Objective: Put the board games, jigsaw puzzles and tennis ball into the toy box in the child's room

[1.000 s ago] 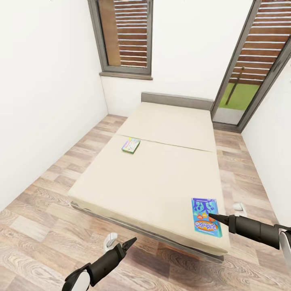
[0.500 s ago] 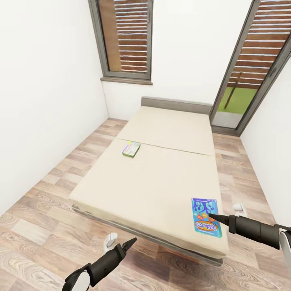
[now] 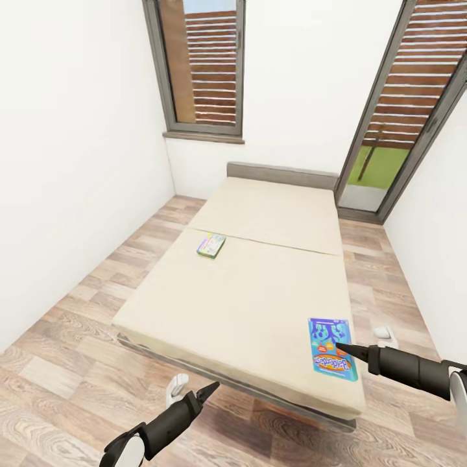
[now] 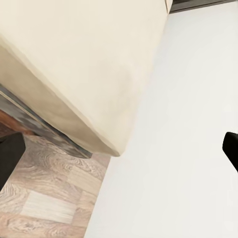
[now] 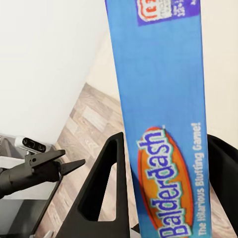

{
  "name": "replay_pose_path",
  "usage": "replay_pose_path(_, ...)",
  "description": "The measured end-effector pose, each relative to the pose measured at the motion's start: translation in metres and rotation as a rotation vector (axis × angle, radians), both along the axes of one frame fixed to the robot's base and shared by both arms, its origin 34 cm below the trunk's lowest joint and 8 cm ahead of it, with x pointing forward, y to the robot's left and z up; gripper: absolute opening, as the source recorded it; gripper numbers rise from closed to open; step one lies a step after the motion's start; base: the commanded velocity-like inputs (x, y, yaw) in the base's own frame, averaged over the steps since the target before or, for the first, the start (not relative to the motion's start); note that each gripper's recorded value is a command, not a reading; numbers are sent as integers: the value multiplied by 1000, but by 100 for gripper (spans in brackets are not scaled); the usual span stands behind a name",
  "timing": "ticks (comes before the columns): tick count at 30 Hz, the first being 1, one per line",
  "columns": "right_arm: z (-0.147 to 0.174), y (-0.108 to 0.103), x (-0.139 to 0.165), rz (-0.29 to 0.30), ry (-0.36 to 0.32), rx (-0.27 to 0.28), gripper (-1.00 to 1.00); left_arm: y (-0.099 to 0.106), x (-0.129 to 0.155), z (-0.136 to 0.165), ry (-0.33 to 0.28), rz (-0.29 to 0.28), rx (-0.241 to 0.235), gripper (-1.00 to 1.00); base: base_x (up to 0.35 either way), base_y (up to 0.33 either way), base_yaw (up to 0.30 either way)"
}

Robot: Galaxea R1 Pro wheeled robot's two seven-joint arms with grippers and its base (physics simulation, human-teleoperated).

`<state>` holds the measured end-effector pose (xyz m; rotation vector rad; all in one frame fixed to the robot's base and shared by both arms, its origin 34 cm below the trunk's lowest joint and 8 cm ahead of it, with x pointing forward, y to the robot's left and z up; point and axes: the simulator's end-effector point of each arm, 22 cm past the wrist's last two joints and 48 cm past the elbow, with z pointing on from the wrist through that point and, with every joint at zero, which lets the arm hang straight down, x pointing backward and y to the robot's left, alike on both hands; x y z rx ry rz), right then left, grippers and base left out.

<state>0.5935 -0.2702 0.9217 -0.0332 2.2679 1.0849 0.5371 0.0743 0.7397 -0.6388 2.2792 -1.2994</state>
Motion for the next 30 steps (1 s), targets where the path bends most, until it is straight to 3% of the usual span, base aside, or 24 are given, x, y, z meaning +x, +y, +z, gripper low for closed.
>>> replay_pose_path(5,2,-4,-5,-6,12,-12,-100,1,-1,7,-2,1,0,100,0,0,5)
replay_pose_path(11,-12,-21,-22,-32,63,-75,-100,1,-5,13,2,4,-2,100,0,0,2)
replay_pose_path(21,7,-84,-24,-173,-9,-150,-100,2,-9,23,5,6,-4,100,0,0,0)
replay_pose_path(30,20,-104,-27,-214,-27,-173,-100,3,-15,30,12,8,-2,100,0,0,0)
